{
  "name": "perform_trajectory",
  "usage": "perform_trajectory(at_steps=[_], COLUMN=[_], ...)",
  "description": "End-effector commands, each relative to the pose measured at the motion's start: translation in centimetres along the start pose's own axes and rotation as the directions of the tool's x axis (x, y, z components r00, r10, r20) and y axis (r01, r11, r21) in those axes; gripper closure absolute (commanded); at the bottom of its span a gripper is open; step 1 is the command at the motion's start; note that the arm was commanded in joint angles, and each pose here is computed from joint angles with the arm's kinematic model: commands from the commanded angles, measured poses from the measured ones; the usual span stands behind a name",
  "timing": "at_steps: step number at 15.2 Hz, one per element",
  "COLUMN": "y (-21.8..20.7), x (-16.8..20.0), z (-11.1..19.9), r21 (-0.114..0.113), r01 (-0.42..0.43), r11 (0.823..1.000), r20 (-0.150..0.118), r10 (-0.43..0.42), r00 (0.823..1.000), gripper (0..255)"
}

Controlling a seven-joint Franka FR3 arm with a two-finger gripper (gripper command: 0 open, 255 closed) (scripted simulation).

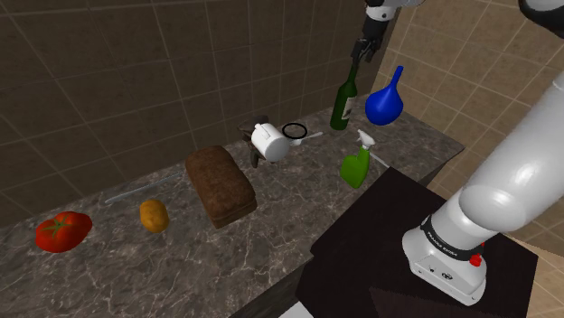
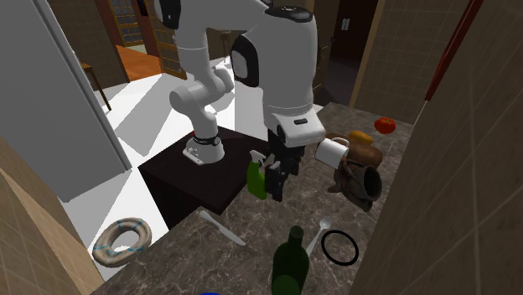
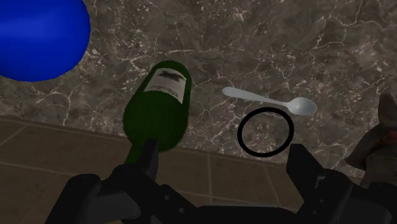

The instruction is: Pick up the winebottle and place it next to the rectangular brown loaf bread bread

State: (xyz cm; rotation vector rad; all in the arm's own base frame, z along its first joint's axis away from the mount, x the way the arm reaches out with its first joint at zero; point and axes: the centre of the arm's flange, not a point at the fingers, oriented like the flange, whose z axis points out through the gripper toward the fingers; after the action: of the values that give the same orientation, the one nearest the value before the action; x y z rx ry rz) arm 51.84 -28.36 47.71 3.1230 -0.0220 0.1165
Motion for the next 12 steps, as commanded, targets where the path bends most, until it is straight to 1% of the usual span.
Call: perform_trajectory(at_steps=[1,6,7,12], y=[2.2,7.3,7.5,7.5], x=[1.3,4.7,4.8,4.9], z=[0.9,3.4,3.5,6.1], r21=[0.005,0.020,0.020,0.020], r01=[-0.007,-0.025,-0.026,-0.026], r11=[1.000,0.999,0.999,0.999], r20=[-0.006,-0.019,-0.020,-0.020], r10=[0.007,0.026,0.027,0.027], r00=[1.000,0.999,0.999,0.999], gripper=[0,0,0,0])
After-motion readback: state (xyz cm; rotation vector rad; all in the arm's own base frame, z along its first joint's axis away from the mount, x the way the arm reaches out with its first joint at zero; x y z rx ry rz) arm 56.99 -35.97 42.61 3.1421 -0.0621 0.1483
